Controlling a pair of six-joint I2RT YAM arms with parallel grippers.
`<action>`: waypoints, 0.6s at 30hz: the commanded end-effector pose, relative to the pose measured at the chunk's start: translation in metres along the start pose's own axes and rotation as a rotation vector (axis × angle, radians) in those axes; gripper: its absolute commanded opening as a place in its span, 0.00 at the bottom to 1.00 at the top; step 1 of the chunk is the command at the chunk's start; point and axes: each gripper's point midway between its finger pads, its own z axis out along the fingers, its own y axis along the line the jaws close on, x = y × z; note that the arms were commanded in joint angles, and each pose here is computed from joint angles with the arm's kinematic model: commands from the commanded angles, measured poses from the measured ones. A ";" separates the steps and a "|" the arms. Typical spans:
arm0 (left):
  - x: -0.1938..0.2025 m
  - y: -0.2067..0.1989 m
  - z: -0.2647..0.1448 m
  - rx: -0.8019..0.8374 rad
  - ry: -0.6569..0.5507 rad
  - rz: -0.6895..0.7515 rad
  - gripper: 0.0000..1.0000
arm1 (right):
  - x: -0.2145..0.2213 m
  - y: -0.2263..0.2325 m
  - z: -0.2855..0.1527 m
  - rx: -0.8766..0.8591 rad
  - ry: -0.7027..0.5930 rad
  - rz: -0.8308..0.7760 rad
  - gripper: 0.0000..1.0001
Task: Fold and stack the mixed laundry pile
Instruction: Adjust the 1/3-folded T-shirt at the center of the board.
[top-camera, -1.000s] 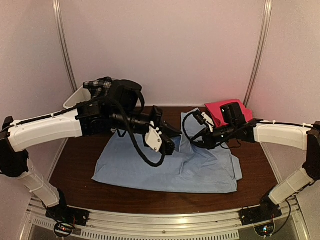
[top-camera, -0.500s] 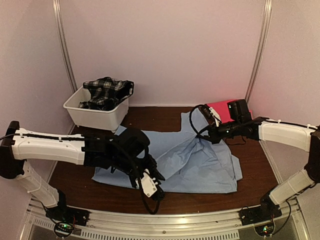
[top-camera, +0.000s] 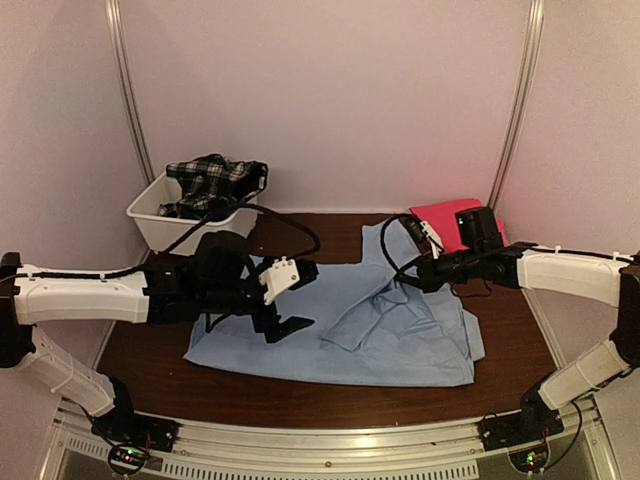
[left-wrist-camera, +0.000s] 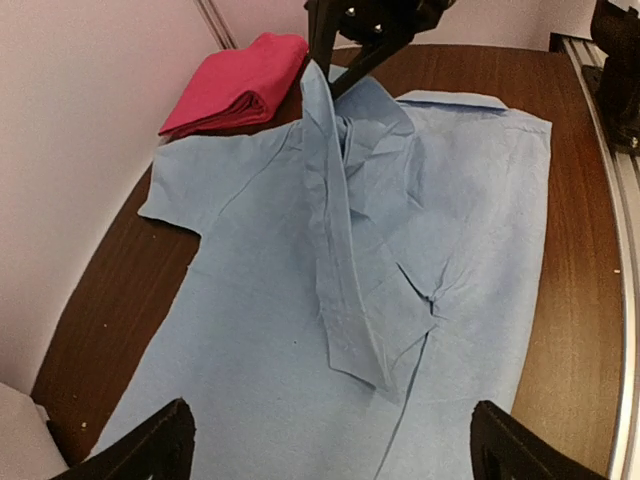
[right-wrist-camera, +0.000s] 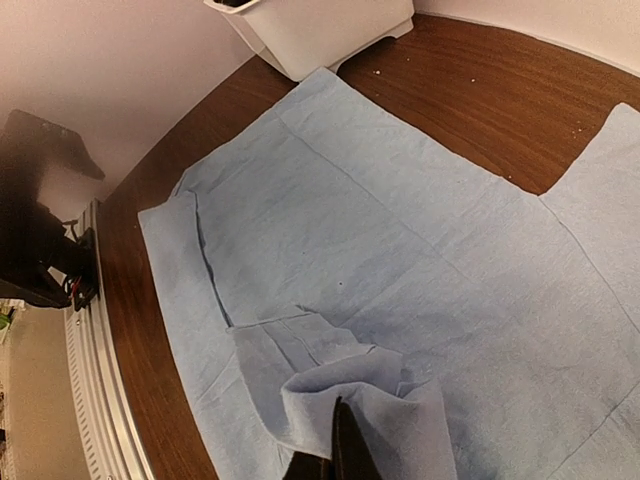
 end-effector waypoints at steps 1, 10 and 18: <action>-0.022 0.011 0.026 -0.013 -0.100 -0.423 0.98 | -0.012 -0.002 0.000 0.007 -0.055 0.006 0.00; -0.013 0.018 0.035 -0.063 -0.111 -0.462 0.95 | -0.019 0.001 -0.003 -0.003 -0.076 0.003 0.00; 0.025 -0.003 0.094 0.008 0.012 -0.440 0.78 | -0.023 0.002 -0.003 -0.002 -0.098 0.004 0.00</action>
